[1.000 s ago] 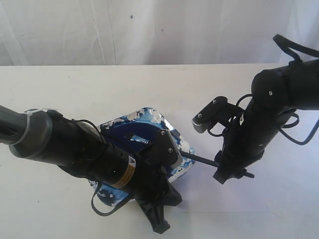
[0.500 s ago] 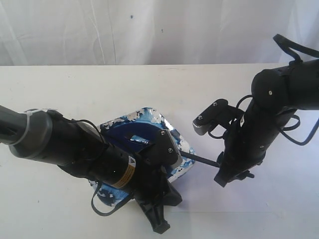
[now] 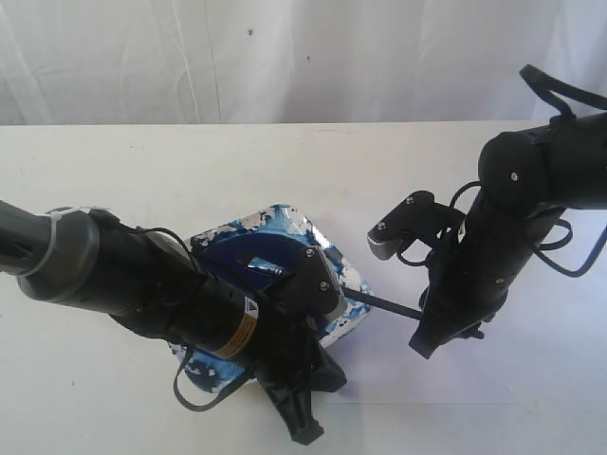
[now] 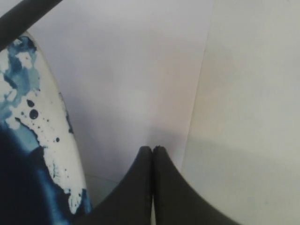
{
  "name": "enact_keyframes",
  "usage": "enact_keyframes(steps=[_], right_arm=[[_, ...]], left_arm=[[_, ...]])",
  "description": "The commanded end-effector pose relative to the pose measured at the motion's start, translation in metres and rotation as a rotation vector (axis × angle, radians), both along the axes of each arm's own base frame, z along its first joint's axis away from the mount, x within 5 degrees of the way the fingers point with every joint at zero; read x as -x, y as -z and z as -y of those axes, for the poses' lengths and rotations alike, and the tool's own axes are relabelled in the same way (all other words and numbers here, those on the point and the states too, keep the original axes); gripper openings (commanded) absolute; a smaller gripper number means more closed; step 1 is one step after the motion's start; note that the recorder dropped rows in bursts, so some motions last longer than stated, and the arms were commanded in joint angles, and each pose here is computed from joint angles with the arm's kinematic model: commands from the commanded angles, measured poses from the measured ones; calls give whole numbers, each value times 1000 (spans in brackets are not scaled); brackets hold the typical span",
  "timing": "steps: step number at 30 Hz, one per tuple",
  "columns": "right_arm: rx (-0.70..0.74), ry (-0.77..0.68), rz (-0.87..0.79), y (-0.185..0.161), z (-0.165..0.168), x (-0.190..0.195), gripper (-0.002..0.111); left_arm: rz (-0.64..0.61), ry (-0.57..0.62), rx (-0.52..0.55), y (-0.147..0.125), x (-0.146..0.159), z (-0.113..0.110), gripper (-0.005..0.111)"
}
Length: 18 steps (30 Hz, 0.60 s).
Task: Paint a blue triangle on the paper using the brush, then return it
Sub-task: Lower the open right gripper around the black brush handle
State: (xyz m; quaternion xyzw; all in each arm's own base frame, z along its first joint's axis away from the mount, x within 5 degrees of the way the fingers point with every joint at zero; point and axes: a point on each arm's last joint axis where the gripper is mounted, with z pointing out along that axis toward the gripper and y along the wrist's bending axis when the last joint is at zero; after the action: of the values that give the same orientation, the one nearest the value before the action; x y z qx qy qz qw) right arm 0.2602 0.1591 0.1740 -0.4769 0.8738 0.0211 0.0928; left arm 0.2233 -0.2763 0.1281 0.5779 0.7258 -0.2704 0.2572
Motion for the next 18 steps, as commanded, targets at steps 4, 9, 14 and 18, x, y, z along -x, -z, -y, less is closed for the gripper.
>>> enact_keyframes(steps=[4,9,14,18], right_arm=[[3,-1,-1,0,0,0,27],[3,-1,0,0,0,0,27],[3,-1,0,0,0,0,23],[3,-1,0,0,0,0,17]], left_arm=[[4,-5,-3,-1,0,0,0],[4,-5,-3,-1,0,0,0],[4,-5,-3,-1,0,0,0],[4,-5,-3,-1,0,0,0]])
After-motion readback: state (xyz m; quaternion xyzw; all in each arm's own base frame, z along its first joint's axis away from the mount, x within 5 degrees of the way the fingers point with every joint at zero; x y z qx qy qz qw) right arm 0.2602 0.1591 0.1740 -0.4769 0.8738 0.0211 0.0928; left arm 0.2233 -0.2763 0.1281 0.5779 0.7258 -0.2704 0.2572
